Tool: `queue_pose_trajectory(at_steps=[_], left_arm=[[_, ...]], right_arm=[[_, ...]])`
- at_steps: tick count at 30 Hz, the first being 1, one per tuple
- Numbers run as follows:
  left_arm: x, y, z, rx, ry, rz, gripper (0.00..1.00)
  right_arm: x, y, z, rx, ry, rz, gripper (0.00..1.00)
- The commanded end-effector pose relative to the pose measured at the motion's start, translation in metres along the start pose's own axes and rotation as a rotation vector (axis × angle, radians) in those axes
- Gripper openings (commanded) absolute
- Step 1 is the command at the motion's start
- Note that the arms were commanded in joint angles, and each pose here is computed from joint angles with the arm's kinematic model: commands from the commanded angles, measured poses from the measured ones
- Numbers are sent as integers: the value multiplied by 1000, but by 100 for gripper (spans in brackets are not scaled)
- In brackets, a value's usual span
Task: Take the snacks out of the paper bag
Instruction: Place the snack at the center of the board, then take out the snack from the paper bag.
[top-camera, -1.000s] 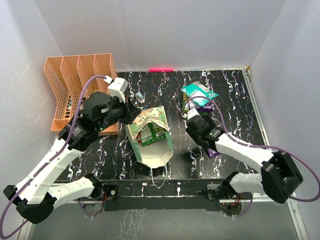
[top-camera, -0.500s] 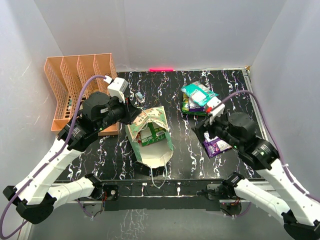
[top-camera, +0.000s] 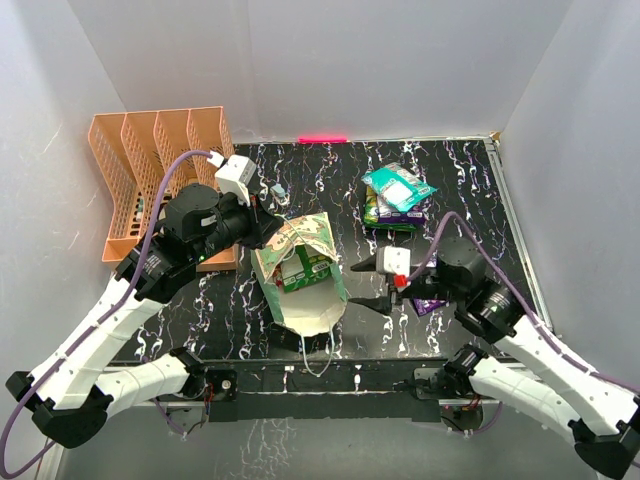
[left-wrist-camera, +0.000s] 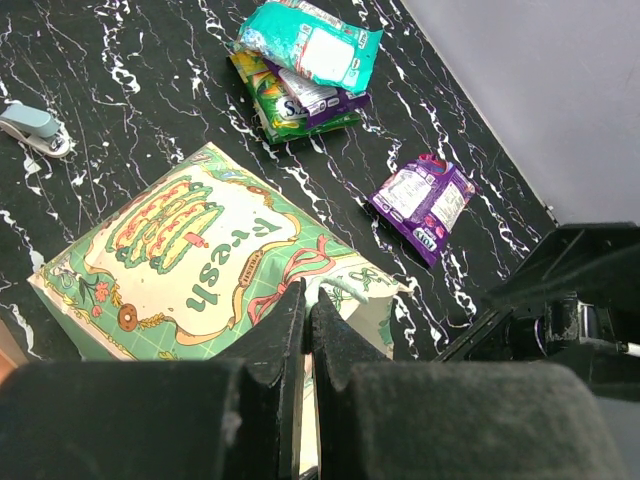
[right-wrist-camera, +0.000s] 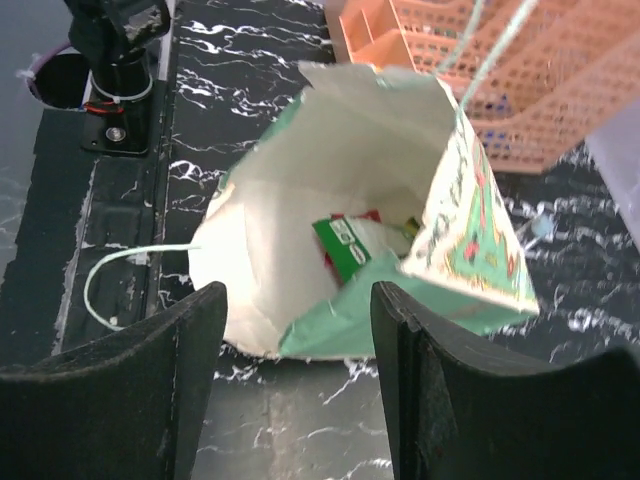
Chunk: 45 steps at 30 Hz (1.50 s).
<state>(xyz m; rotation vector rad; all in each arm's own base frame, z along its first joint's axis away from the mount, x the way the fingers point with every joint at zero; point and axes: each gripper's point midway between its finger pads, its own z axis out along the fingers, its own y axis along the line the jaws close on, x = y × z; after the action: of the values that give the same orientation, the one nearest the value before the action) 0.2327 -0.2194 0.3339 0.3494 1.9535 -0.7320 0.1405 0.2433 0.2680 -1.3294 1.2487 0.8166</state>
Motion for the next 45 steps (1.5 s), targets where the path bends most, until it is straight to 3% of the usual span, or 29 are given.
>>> queue_pose_trajectory(at_steps=[1, 5, 15, 23, 34, 36, 42, 45], left_arm=[[-9, -6, -4, 22, -33, -8, 0], [-12, -5, -5, 12, -32, -4, 0], [-15, -8, -8, 28, -43, 2, 0], [-18, -13, -12, 50, -58, 3, 0], [-22, -15, -20, 61, -68, 14, 0], [-22, -15, -21, 62, -69, 16, 0], [-13, -9, -17, 42, -53, 14, 0], [-8, -6, -15, 34, -49, 10, 0]], right_arm=[[-27, -1, 37, -16, -78, -253, 63], [-3, 10, 81, 61, 124, -402, 72], [77, -29, 128, 179, 446, -699, 71], [104, -51, 150, 238, 417, -846, 70], [136, -80, 174, 298, 425, -873, 68], [133, -85, 177, 333, 399, -873, 62], [105, -76, 180, 283, 311, -751, 12], [93, -72, 168, 283, 289, -671, 7]])
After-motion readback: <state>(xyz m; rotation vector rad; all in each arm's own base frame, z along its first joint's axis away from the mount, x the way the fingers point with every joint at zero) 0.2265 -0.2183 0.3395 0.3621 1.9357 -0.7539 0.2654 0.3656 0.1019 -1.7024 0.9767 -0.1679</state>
